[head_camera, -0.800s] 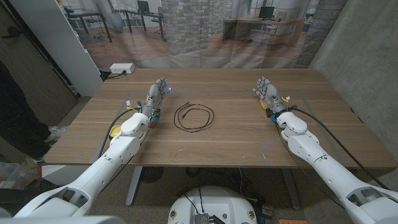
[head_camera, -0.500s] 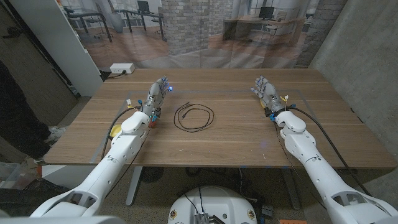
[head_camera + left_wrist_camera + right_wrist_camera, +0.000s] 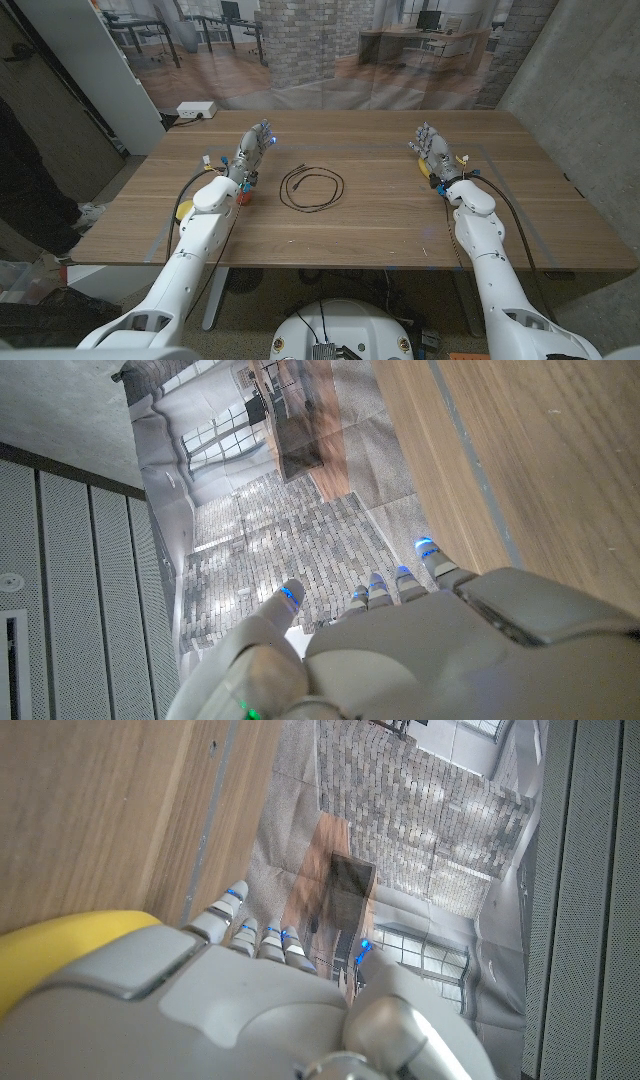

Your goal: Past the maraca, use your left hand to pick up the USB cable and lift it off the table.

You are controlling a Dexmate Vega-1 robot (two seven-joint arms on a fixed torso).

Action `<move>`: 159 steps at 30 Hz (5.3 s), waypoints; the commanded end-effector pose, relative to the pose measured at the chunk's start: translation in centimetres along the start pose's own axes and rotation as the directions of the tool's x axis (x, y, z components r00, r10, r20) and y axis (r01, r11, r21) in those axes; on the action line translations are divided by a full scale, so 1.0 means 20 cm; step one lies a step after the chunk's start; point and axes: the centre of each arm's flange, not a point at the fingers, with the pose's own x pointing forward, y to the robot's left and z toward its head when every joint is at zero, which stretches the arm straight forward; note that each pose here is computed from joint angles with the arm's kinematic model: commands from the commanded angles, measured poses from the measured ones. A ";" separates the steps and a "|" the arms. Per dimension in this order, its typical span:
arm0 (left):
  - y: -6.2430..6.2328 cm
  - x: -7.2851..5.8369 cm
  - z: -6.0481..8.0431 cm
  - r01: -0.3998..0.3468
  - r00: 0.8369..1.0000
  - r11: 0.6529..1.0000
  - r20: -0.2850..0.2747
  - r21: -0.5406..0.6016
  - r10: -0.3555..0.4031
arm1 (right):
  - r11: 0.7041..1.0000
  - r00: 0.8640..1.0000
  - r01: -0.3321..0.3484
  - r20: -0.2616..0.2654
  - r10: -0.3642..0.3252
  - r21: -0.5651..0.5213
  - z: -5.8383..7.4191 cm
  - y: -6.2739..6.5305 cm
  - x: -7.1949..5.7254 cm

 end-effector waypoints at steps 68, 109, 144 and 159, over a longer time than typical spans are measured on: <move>0.02 0.19 0.71 0.270 0.932 0.604 -0.046 0.750 -0.360 | 0.999 0.999 -0.005 0.034 0.004 0.033 -0.06 0.01 -0.02; -0.13 0.25 1.00 0.302 0.845 0.273 -0.125 0.913 -0.520 | 0.999 0.997 0.018 0.070 -0.022 0.049 -0.08 0.09 -0.03; -0.33 0.23 1.14 0.292 0.738 -0.029 -0.245 0.956 -0.628 | 0.999 0.990 0.028 0.139 -0.032 0.026 -0.03 0.13 -0.01; -0.48 0.22 1.21 0.262 0.686 -0.181 -0.314 0.948 -0.657 | 0.999 0.985 0.034 0.165 -0.039 0.036 -0.04 0.13 -0.01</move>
